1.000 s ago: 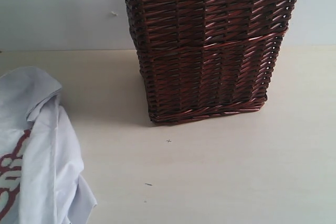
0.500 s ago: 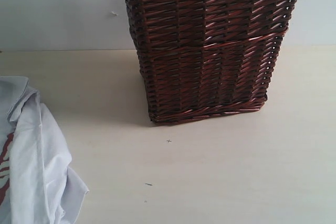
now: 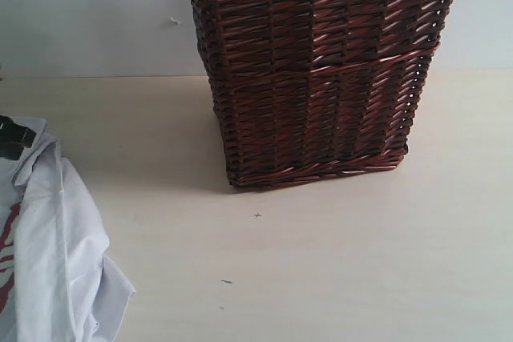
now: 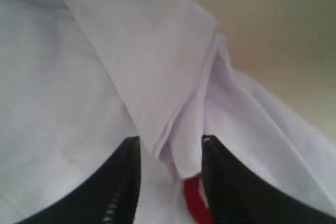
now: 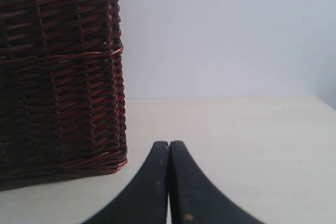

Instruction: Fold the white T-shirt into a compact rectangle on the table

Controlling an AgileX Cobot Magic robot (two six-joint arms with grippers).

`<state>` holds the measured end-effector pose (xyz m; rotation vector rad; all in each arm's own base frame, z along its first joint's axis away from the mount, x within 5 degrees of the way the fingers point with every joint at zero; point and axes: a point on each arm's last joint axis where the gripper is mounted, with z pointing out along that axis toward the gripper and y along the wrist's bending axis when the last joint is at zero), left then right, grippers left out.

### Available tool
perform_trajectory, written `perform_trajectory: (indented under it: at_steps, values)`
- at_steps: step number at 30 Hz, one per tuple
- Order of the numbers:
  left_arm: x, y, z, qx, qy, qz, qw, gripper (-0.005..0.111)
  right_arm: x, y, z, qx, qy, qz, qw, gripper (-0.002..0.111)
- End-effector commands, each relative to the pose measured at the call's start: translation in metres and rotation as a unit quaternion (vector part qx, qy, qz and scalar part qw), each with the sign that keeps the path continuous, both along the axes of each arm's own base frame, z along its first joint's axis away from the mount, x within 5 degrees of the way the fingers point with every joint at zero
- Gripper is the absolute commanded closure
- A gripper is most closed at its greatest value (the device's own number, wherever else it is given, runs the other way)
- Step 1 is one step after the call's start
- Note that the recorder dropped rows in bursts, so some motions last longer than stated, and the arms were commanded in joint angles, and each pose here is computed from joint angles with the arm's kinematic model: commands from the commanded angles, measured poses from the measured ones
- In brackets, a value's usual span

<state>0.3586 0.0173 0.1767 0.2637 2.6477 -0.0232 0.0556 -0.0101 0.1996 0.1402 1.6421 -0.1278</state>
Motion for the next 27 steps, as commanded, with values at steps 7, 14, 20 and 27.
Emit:
perform_trajectory:
  at_steps: [7, 14, 20, 27]
  values:
    - [0.034, 0.000, -0.024, -0.022, -0.033, 0.034, 0.999, 0.051, 0.000, 0.000, 0.000, 0.001, -0.005, -0.002, 1.000, 0.108]
    - [0.042, -0.003, -0.025, -0.041, -0.039, 0.027, 0.998, 0.052, 0.000, 0.000, 0.000, 0.001, -0.005, -0.002, 1.000, 0.108]
    - [0.043, -0.011, -0.024, -0.082, -0.045, 0.012, 0.996, 0.052, 0.000, 0.000, 0.000, 0.001, -0.005, -0.002, 1.000, 0.108]
    - [0.044, -0.023, -0.031, -0.077, -0.039, -0.015, 0.996, 0.052, 0.000, 0.000, 0.000, 0.001, -0.005, -0.002, 1.000, 0.108]
